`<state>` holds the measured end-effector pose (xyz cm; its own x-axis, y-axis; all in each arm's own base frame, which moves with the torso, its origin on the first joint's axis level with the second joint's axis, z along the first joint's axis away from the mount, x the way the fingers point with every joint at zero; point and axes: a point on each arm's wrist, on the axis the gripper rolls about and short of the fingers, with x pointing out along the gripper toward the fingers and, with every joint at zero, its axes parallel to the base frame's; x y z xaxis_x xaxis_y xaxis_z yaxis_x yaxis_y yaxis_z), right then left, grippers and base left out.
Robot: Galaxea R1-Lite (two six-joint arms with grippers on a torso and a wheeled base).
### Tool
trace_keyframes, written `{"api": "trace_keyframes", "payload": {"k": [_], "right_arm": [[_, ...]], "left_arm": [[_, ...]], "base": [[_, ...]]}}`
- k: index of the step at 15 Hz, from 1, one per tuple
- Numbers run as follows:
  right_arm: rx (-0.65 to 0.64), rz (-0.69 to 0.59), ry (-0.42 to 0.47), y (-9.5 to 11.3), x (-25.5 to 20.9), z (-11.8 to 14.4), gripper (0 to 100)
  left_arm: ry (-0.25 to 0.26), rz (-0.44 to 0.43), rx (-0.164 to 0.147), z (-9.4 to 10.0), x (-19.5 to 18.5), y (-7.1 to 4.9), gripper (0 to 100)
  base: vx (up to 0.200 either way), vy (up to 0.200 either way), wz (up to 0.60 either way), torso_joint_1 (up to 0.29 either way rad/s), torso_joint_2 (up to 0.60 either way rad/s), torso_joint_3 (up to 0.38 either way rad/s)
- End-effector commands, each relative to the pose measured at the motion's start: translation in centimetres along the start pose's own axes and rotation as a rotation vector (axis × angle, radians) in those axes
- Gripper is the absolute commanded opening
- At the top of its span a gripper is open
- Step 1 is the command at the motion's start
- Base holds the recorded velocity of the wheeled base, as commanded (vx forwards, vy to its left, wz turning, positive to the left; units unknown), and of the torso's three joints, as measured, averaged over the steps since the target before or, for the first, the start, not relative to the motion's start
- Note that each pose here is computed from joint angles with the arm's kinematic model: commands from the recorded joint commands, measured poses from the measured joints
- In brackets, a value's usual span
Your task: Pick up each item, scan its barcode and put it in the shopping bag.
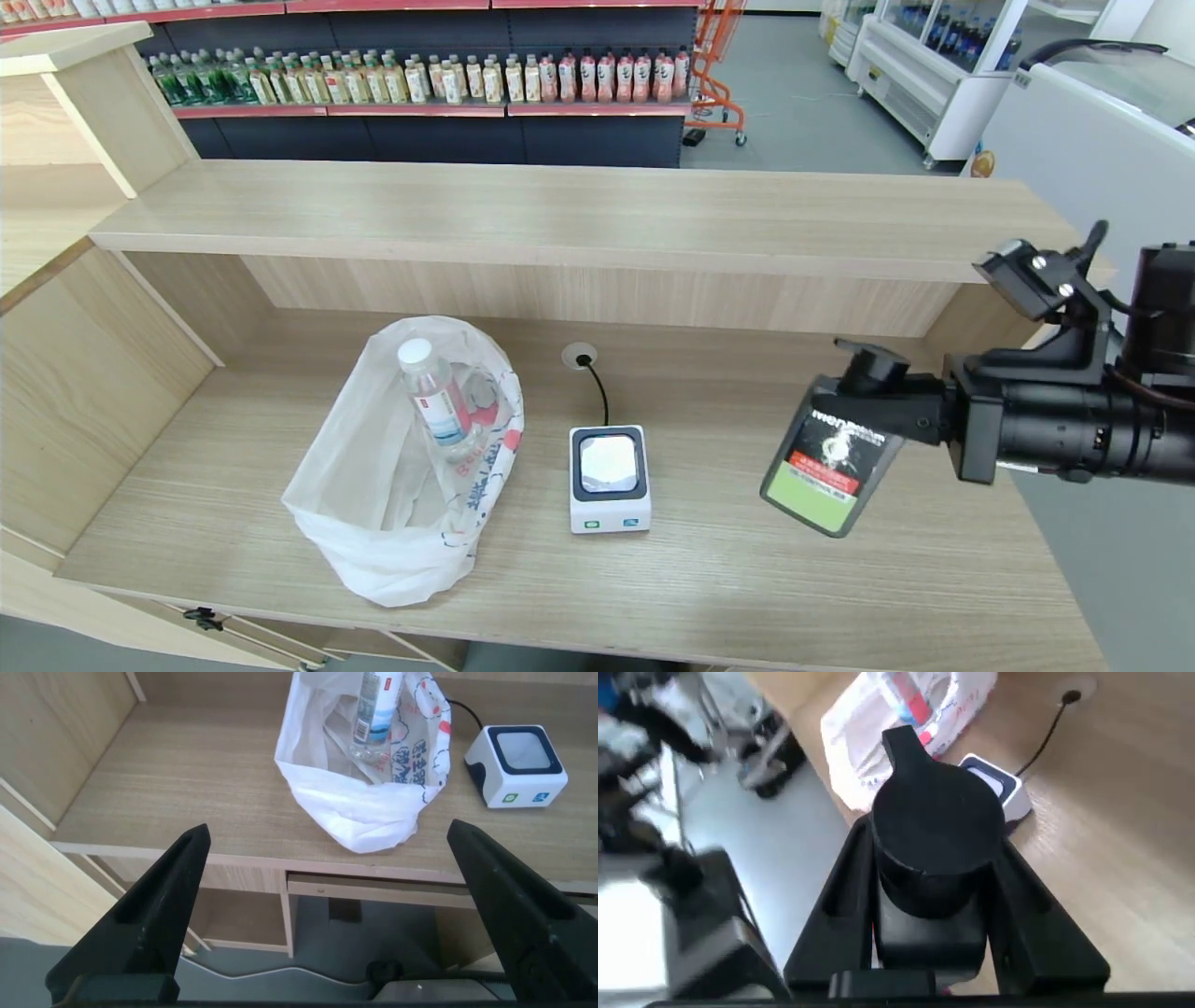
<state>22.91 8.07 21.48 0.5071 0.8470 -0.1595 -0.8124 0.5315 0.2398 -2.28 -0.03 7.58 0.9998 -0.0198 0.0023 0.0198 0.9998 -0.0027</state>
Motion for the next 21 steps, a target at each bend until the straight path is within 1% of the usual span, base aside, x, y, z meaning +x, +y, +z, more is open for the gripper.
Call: {"api": "trace_keyframes", "payload": {"k": [1,2,3,5,8,9,12,15,20,21], "right_arm": [[0.292,-0.102,-0.064,-0.1,5.0,-0.6,0],[0.318,-0.138,-0.072,-0.4,5.9,-1.0,0],[0.350,-0.181,-0.054,-1.5,7.2,-2.2,0],[0.405,-0.187,-0.057,-2.2,8.3,-2.9,0],[0.415,-0.191,-0.053,-2.3,9.1,-3.2,0],[0.416,-0.191,-0.052,-2.4,9.3,-3.2,0],[0.414,-0.189,-0.054,-2.4,9.5,-3.1,0],[0.414,-0.190,-0.037,-2.6,10.1,-3.7,0],[0.398,-0.172,-0.051,-2.7,11.1,-3.8,0],[0.399,-0.173,-0.048,-2.8,11.3,-3.9,0]], "left_arm": [[0.001,0.000,0.000,0.0,0.0,0.0,100],[0.001,0.000,0.000,0.0,0.0,0.0,100],[0.001,0.000,0.000,0.0,0.0,0.0,100],[0.001,0.000,0.000,0.0,0.0,0.0,100],[0.001,0.000,0.000,0.0,0.0,0.0,100],[0.001,0.000,-0.005,0.0,0.0,0.0,100],[0.001,0.000,0.000,0.0,0.0,0.0,100],[0.001,0.000,-0.002,0.0,0.0,0.0,100],[0.001,0.000,-0.002,0.0,0.0,0.0,100],[0.001,0.000,0.000,0.0,0.0,0.0,100]], "base": [[0.000,0.000,0.00,0.000,0.00,0.000],[0.000,0.000,0.00,0.000,0.00,0.000],[0.000,0.000,0.00,0.000,0.00,0.000],[0.000,0.000,0.00,0.000,0.00,0.000],[0.000,0.000,0.00,0.000,0.00,0.000],[0.000,0.000,0.00,0.000,0.00,0.000],[0.000,0.000,0.00,0.000,0.00,0.000],[0.000,0.000,0.00,0.000,0.00,0.000],[0.000,0.000,0.00,0.000,0.00,0.000],[0.000,0.200,0.00,0.002,0.00,0.002]]}}
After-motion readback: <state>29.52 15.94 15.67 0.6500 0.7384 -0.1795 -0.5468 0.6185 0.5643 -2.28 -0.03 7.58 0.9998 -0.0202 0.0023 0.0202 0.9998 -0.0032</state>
